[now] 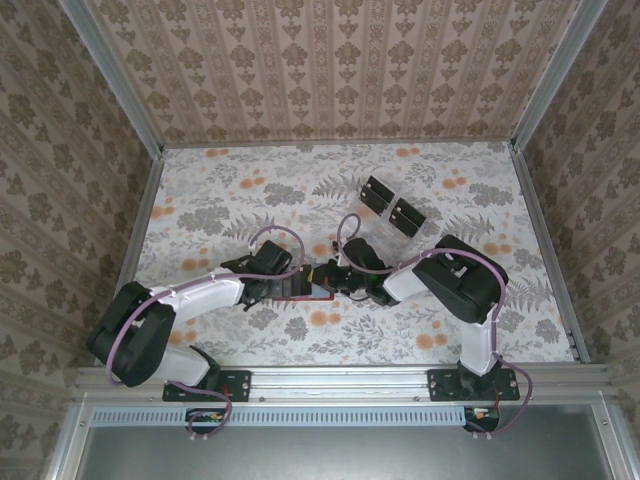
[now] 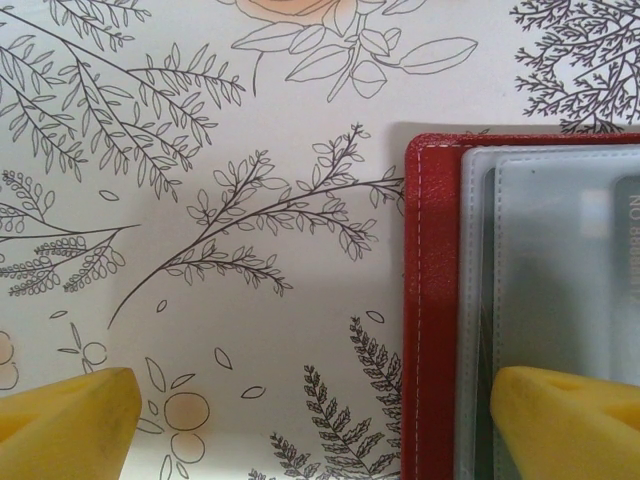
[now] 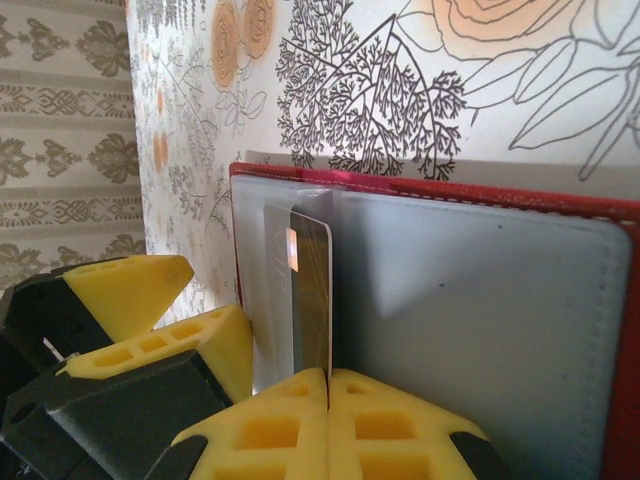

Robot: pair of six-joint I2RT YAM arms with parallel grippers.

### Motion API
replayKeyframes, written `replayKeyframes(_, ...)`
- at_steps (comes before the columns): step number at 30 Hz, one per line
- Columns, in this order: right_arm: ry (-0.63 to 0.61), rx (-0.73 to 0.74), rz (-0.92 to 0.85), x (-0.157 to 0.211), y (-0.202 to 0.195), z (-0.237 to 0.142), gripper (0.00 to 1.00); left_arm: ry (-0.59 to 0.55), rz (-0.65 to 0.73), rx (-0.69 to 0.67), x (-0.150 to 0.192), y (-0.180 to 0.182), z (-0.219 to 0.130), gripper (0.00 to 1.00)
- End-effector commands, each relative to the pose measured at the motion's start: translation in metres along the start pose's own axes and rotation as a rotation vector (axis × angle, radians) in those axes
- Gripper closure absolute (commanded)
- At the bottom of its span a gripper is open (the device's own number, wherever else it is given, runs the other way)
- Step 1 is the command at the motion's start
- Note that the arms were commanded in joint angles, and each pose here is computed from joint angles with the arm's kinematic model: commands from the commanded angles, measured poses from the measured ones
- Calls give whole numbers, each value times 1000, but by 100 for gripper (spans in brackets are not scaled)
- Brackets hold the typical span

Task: Put the credit cards into the card holder
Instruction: Insert the credit card into the card slot.

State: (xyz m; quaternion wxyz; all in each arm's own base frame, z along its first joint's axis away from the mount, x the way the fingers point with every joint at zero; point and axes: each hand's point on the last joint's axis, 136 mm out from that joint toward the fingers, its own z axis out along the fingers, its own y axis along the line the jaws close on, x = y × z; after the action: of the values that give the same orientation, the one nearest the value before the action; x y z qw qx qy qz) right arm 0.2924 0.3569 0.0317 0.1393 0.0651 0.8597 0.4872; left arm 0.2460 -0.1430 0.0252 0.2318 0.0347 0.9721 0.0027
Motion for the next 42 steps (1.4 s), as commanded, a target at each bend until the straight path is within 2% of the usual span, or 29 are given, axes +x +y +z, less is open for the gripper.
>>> replayKeyframes(1, 75, 86, -1, 15, -17, 5, 100, 65, 17, -49, 21, 12, 3, 0)
replayKeyframes(10, 120, 150, -26, 17, -14, 4, 99, 52, -29, -10, 9, 5, -5, 0)
replayKeyframes(13, 126, 162, -40, 16, -9, 2, 88, 40, -56, 8, 2, 4, -9, 0)
replayKeyframes(16, 132, 171, -65, 13, -1, -2, 72, 43, -88, 23, -5, 5, -13, 0)
replayKeyframes(19, 140, 183, -87, 11, 6, -5, 62, 31, -112, 32, -12, 8, -16, 0)
replayKeyframes(22, 143, 204, -114, 8, 13, -11, 54, 26, -131, 40, -15, 11, -18, 0)
replayKeyframes(26, 145, 244, -152, 3, 21, -20, 51, 19, -148, 43, -16, 16, -19, 0)
replayKeyframes(30, 142, 311, -190, -3, 21, -27, 54, 13, -168, 35, -14, 23, -20, 0)
replayKeyframes(36, 149, 432, -230, -8, 9, -31, 81, 27, -199, -4, -7, 37, -17, 0)
replayKeyframes(42, 179, 463, -252, -6, 7, -20, 93, 50, -216, -10, -1, 39, -10, 0)
